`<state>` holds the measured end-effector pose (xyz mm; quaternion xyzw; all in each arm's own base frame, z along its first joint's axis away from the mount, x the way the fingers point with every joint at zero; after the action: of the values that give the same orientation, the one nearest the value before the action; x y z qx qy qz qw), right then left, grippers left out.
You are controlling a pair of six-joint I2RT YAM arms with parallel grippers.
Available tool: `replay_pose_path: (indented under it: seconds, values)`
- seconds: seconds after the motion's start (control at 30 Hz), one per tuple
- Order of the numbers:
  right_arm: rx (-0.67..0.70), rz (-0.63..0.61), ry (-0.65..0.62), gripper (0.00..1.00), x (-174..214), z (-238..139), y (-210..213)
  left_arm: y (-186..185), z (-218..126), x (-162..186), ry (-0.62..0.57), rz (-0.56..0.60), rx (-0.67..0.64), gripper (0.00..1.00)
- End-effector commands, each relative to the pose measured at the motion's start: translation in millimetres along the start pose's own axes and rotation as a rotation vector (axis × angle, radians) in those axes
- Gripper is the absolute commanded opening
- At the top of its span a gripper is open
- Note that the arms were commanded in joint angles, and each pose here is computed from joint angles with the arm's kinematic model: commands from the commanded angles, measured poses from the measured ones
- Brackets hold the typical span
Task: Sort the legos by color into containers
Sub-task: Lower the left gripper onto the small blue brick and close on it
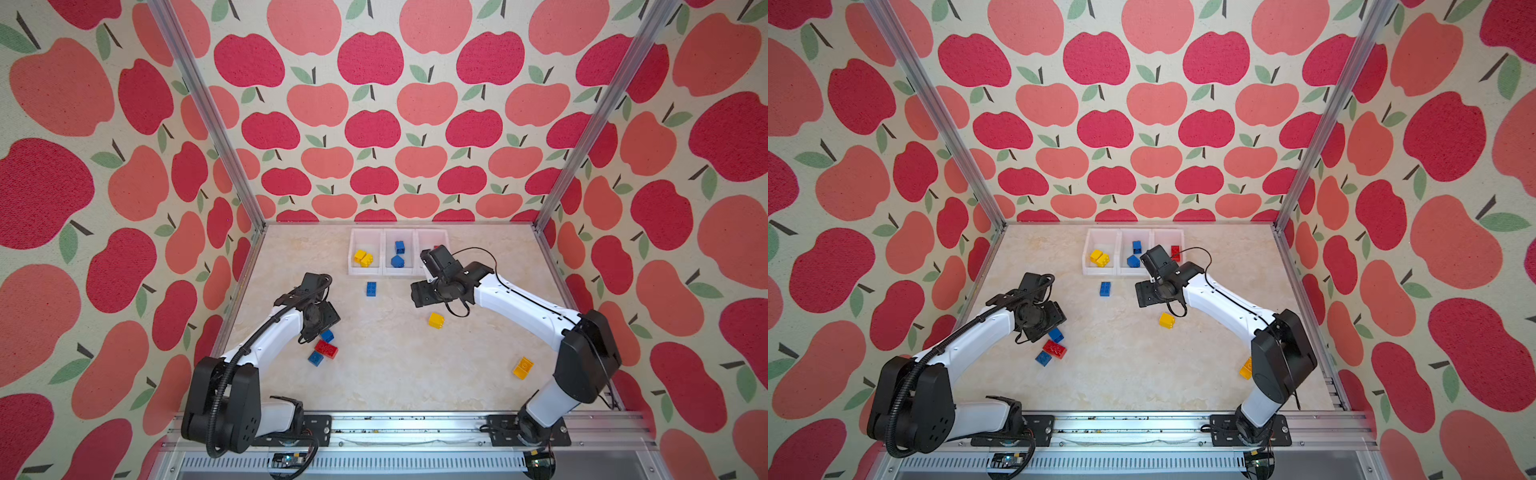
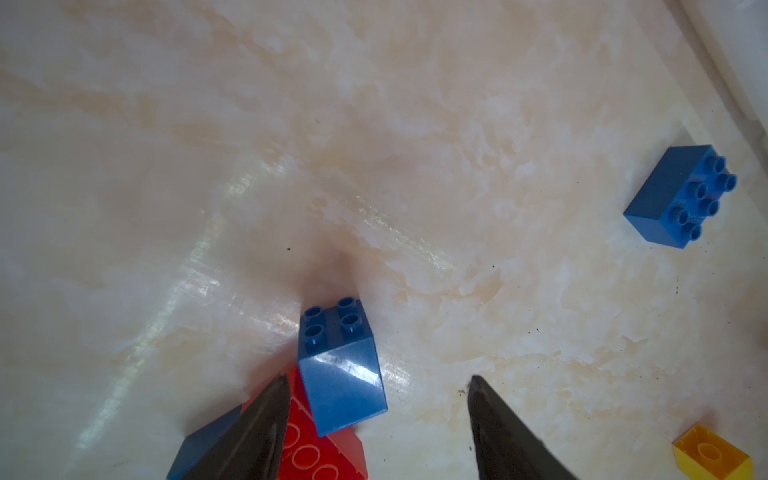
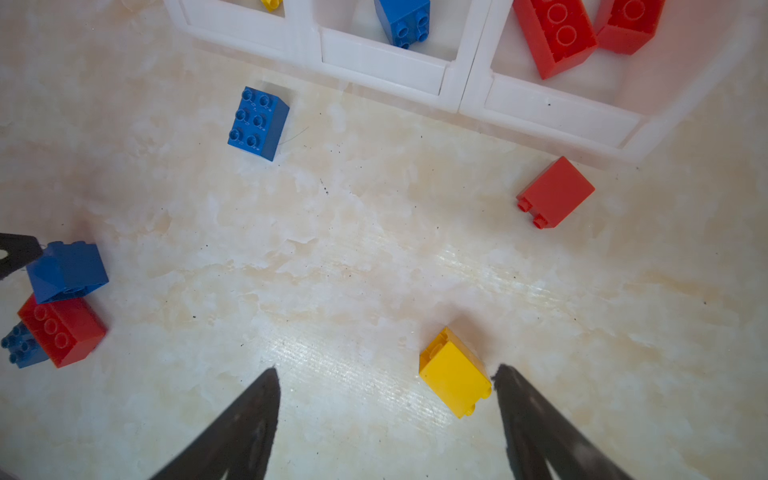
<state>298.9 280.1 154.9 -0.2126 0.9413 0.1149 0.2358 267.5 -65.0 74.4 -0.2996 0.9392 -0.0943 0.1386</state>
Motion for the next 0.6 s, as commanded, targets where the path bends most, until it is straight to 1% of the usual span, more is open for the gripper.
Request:
replay_pose_path:
  seconds: [0.0, 0.33, 0.57]
  values:
    - [-0.013, 0.014, -0.019, 0.84, -0.4, -8.3, 4.6, 5.6, 7.1, 6.2, 0.025, -0.003, -0.01, 0.69]
    - [-0.008, 0.015, -0.017, 0.84, -0.4, -7.8, 4.1, 12.2, 15.0, 10.1, 0.036, -0.004, -0.031, 0.65]
    - [-0.008, 0.017, -0.013, 0.84, 1.2, -6.7, 3.7, 13.1, 24.2, 10.7, 0.043, -0.001, -0.039, 0.61]
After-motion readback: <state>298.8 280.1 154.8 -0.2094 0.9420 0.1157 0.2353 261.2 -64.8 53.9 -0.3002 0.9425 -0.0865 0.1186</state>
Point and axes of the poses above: each gripper's point midway between its finger pads, its own z axis out along the fingers, its own y axis along the line the jaws close on, x = y × z, the point moved 1 cm from there along -z, back along the fingers, and after that the axes turned 3 degrees about -z, right-handed, at the moved point
